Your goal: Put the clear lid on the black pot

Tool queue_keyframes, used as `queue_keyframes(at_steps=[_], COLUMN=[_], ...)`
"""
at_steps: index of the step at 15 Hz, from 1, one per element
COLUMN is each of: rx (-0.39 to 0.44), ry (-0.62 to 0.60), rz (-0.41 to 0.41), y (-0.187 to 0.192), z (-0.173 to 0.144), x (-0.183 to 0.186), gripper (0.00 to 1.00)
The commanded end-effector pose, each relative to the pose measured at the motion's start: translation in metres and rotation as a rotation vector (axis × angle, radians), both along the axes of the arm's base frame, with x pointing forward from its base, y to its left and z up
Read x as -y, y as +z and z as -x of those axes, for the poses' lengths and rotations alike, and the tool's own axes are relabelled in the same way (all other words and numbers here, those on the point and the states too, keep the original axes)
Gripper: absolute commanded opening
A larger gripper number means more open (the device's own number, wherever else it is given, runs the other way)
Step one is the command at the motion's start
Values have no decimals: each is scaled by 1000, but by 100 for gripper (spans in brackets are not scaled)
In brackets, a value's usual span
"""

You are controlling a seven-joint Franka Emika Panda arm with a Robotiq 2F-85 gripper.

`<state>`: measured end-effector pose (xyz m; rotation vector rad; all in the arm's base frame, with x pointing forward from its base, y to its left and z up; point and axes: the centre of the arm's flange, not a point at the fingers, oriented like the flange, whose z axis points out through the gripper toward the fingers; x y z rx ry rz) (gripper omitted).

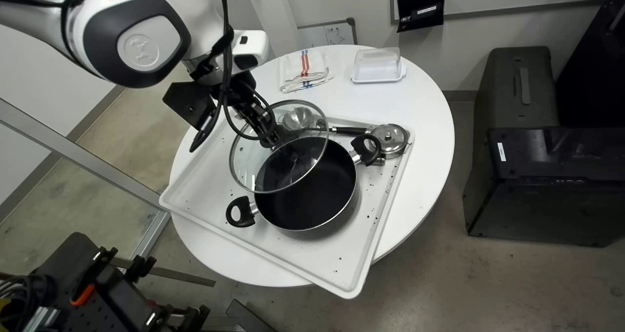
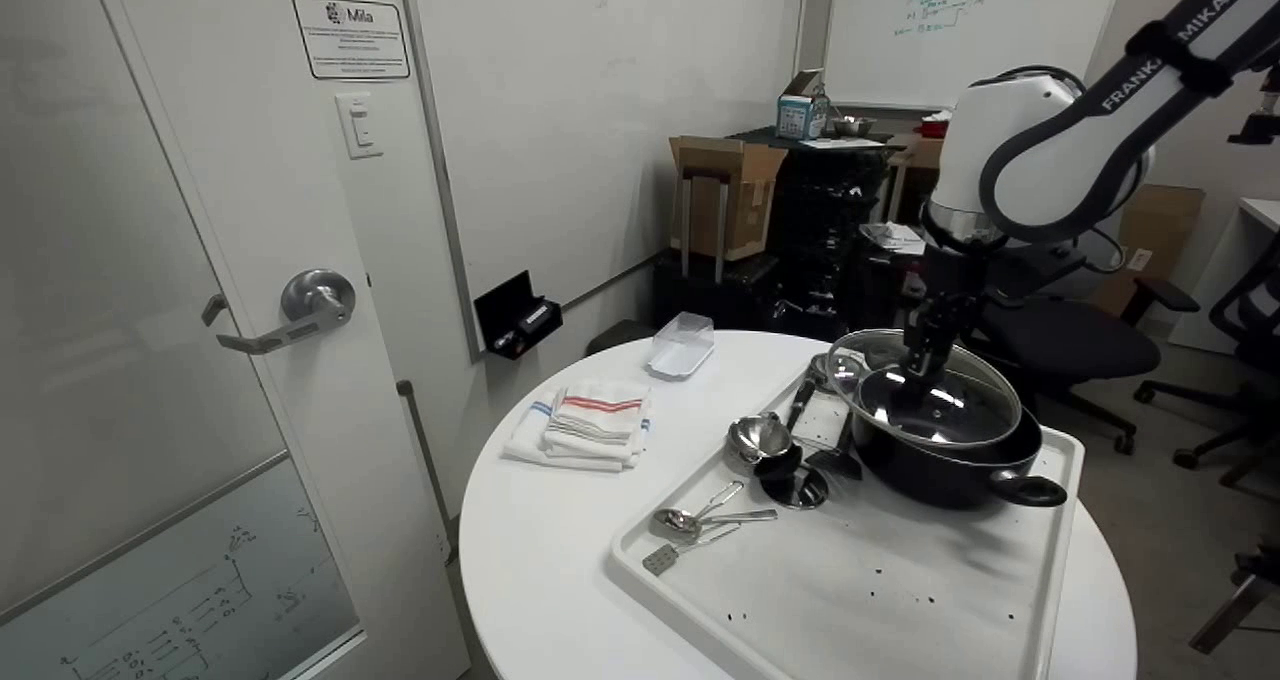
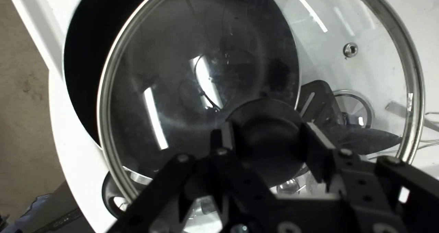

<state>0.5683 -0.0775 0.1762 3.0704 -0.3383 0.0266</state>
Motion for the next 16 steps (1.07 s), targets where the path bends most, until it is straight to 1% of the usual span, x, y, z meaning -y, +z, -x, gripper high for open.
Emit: queue_keyframes(at_steps=[1, 16], rx=[-20, -64], ry=[-31, -93], rz=[2, 32], y=[-3, -32], z=[-5, -5], x=[15, 53], gripper=[26, 26])
